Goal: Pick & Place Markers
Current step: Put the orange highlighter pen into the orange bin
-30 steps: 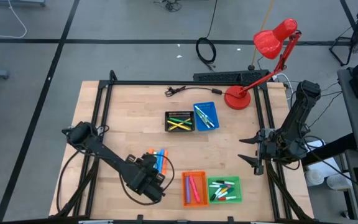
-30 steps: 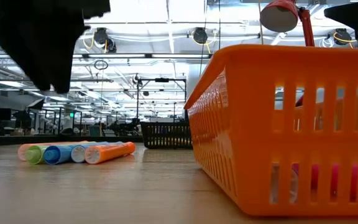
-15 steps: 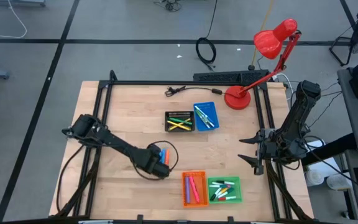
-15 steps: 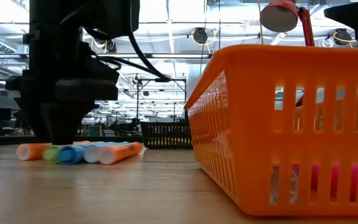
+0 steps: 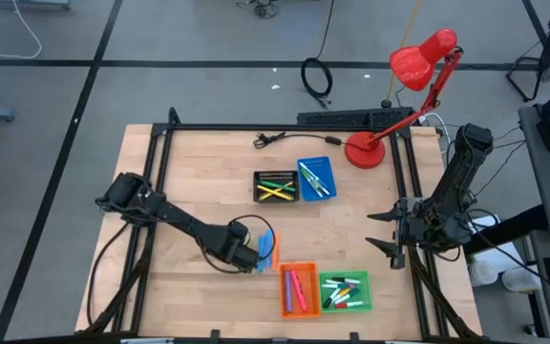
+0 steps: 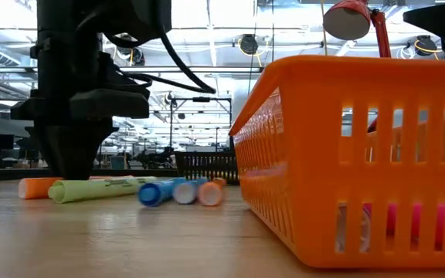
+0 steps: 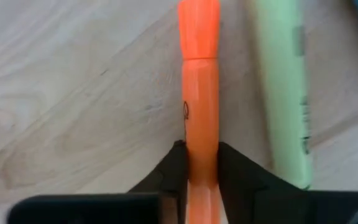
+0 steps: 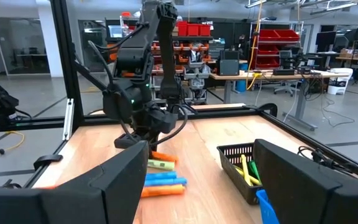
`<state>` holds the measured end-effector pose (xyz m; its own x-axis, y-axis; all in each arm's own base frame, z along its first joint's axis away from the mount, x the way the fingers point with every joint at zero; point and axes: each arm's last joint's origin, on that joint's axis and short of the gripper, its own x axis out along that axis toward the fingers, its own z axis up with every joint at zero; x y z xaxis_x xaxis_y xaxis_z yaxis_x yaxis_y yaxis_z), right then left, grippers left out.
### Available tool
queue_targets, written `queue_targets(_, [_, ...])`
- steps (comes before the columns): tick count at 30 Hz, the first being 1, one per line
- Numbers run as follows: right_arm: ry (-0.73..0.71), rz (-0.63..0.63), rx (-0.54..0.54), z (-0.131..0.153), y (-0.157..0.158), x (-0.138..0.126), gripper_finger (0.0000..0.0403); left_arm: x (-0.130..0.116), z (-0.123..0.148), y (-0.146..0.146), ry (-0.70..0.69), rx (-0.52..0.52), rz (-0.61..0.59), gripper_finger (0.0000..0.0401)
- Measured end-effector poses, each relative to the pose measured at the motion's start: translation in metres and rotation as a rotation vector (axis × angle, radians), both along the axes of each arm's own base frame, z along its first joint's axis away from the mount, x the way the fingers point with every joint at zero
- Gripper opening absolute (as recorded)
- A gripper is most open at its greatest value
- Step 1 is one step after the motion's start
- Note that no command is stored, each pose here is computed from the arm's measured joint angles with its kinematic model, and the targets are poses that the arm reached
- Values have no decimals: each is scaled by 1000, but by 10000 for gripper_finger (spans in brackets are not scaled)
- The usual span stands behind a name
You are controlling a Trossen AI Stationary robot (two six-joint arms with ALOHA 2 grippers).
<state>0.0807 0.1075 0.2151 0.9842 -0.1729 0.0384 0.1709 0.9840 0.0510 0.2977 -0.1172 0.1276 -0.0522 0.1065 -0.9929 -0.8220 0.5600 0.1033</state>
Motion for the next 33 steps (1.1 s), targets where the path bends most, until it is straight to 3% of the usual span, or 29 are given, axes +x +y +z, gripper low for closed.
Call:
queue_targets(7, [3, 0, -6, -1, 0, 0, 279, -3, 4, -3, -42, 80, -24, 60])
queue_targets(12, [3, 0, -6, -1, 0, 0, 279, -11, 23, -10, -142, 177, -62, 60])
queue_targets(16, [3, -5, -6, -1, 0, 0, 279, -16, 59, -28, -380, 181, -107, 60])
queue_targets(22, [3, -6, -5, -1, 0, 0, 279, -13, 106, -66, -835, 168, -322, 60])
queue_targets(26, [3, -5, -5, 0, 0, 0, 279, -6, 126, -90, -1079, 85, -418, 60])
queue_targets(29, [4, -7, -6, -1, 0, 0, 279, 0, 131, -95, -1175, 44, -384, 60])
queue_targets(33, [4, -9, -6, -1, 0, 1, 279, 5, 117, -94, -1126, 75, -389, 60])
